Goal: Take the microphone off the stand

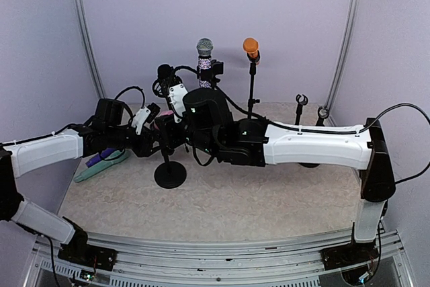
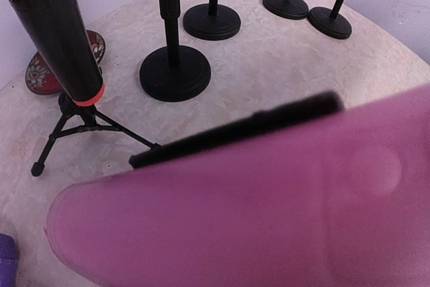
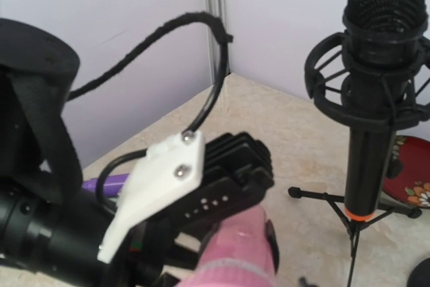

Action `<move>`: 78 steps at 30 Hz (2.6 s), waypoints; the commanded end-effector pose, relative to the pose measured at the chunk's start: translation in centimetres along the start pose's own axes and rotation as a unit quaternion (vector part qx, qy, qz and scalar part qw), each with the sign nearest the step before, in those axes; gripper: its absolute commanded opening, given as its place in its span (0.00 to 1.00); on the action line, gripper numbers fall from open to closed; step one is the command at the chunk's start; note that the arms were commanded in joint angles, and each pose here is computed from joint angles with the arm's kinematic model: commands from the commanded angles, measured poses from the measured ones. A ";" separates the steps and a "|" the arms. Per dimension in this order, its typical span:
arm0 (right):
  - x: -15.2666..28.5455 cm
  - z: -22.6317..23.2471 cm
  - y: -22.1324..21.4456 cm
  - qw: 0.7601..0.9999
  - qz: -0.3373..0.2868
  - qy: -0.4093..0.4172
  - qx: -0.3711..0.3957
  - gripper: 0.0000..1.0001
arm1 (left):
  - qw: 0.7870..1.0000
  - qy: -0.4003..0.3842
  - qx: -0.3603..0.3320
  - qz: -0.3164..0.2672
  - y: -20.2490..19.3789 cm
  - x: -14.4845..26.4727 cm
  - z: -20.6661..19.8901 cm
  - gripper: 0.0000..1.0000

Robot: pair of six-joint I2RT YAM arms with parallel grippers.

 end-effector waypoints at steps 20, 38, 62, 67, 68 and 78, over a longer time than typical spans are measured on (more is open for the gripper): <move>9.2 2.8 5.9 0.997 -0.072 0.032 -0.012 0.00 | 0.995 0.099 -0.026 -0.006 -1.8 -0.5 5.5 0.05; 13.7 1.9 3.4 0.999 -0.024 0.019 -0.009 0.00 | 0.995 0.055 -0.081 0.020 -1.2 0.1 3.2 0.98; 2.3 8.8 -0.9 0.945 0.071 0.310 -0.072 0.00 | 0.964 -0.150 -0.206 0.075 -4.6 12.6 -6.4 0.86; 1.3 9.6 -0.6 0.940 0.060 0.326 -0.086 0.00 | 0.960 -0.160 -0.214 0.084 -5.1 13.0 -6.8 0.71; 1.2 9.6 -0.6 0.939 0.059 0.327 -0.088 0.00 | 0.959 -0.161 -0.215 0.086 -5.3 13.1 -6.9 0.69; 0.8 8.5 -1.7 0.945 0.069 0.309 -0.087 0.25 | 0.964 -0.120 -0.218 0.094 -5.2 13.2 -4.9 0.39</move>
Point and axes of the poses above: each gripper's point midway between its finger pads, its own x axis back along the fingers, its own z axis along the line the jaws close on, y = z × x, the point moved 1 cm from there along x, back along the fingers, and after that the axes turned 5 degrees about x, right-handed, at the moved point
